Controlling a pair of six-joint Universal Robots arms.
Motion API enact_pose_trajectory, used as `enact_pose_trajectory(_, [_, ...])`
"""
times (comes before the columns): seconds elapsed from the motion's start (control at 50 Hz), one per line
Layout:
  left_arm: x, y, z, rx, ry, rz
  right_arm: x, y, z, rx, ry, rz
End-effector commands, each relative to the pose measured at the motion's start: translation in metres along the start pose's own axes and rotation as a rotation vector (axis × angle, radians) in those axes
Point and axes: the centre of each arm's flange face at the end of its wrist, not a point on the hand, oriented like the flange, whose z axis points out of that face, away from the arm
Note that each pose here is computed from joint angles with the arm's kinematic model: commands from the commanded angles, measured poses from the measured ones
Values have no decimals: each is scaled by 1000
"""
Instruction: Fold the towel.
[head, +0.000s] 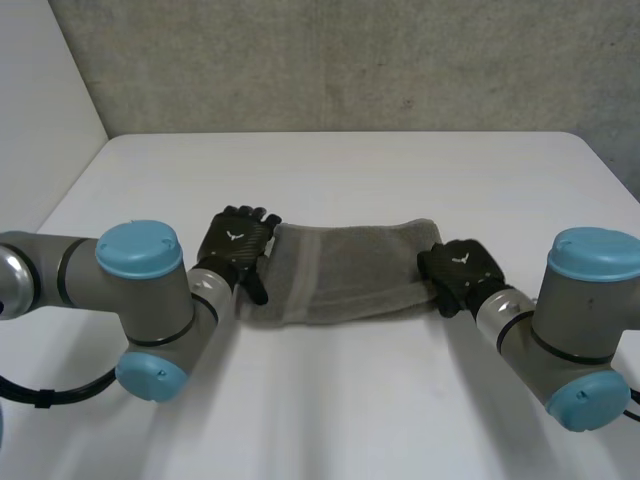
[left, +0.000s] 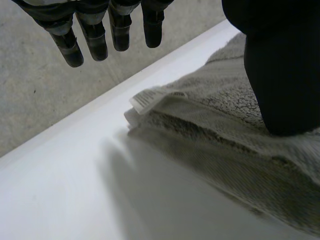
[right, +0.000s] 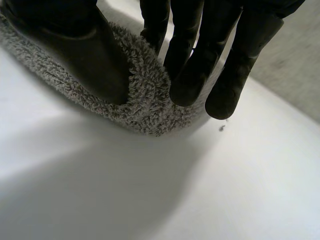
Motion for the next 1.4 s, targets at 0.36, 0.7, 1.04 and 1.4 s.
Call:
enact_pose_trajectory(0.36, [-29, -106, -48, 255, -72, -8, -80, -103, -6, 377, -230, -706])
enact_pose_trajectory(0.7, [-24, -96, -47, 232, -47, -80, -129, -67, -12, 274, -367, -626])
enact_pose_trajectory(1.04, [-6, -72, -25, 177, 22, -302, -18, -114, -33, 272, -171, 216])
enact_pose_trajectory(1.4, [39, 0, -22, -93, 94, -284, -40, -29, 25, -19, -229, 181])
